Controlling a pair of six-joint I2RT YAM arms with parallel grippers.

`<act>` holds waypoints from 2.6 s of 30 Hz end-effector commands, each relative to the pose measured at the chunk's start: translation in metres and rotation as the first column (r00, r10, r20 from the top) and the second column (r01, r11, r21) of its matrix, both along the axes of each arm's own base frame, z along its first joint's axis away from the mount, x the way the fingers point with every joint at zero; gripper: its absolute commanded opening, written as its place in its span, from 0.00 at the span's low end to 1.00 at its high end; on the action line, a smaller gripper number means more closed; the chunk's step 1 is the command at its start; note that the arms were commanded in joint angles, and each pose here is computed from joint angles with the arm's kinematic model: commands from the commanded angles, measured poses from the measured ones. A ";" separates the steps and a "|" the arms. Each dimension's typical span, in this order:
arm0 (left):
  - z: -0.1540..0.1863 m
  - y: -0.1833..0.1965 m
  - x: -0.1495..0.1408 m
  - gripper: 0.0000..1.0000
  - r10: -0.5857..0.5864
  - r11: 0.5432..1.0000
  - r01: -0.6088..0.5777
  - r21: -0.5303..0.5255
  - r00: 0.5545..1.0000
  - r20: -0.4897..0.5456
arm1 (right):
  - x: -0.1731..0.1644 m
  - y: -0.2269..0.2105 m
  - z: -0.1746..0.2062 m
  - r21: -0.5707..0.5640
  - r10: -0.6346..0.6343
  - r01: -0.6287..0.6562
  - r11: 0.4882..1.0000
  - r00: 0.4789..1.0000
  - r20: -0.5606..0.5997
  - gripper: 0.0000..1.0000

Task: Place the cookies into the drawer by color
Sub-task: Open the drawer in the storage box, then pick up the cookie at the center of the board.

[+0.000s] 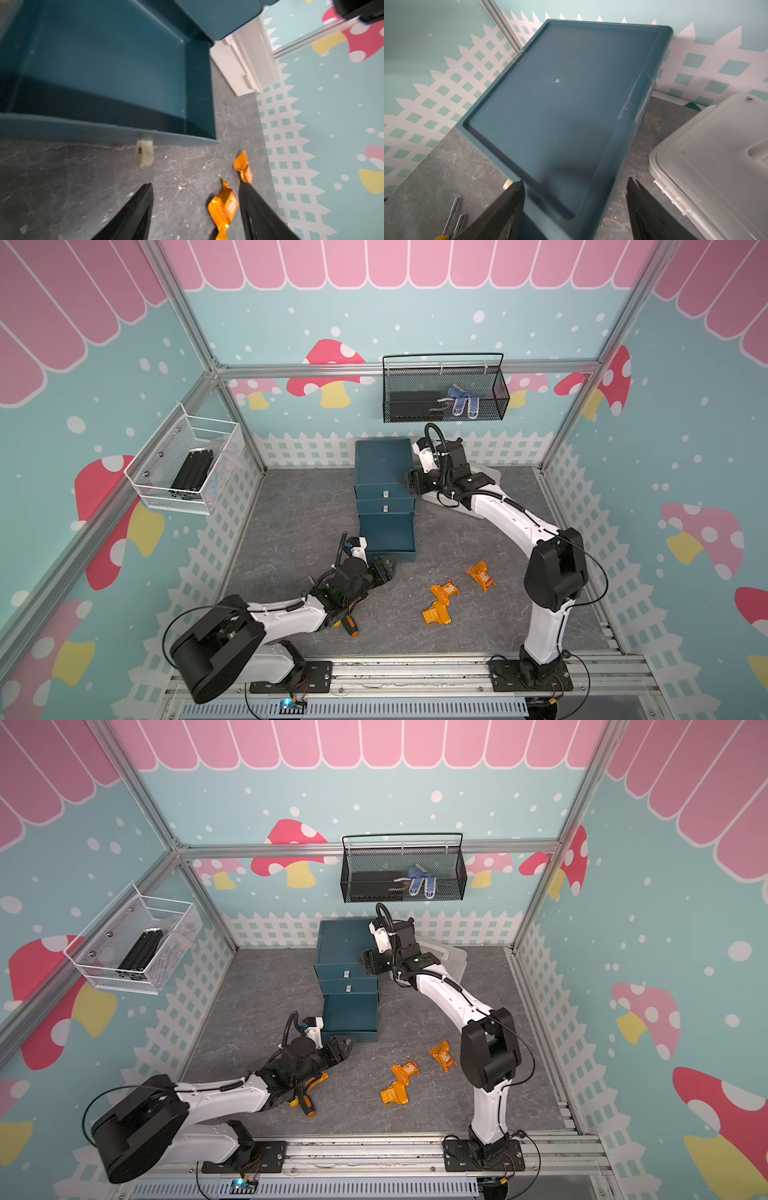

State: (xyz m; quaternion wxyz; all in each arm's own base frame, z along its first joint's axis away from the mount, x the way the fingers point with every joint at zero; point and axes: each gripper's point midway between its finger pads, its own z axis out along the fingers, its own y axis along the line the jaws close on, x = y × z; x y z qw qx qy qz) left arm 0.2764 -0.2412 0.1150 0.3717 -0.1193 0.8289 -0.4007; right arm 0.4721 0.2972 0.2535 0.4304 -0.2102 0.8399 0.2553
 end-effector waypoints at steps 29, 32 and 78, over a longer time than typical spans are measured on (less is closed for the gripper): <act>-0.071 0.106 -0.069 0.84 0.203 0.744 0.084 0.663 0.917 -0.344 | -0.210 -0.018 -0.075 0.001 0.114 -0.116 0.993 0.975 -0.189 0.85; -0.079 0.102 -0.069 0.84 0.202 0.737 0.106 0.667 0.908 -0.368 | -0.210 -0.019 -0.075 -0.004 0.112 -0.114 0.993 0.976 -0.185 0.85; -0.092 0.114 -0.049 0.86 0.246 0.676 0.152 0.721 0.876 -0.415 | -0.201 -0.014 -0.098 -0.073 0.117 -0.133 0.988 0.973 -0.199 0.84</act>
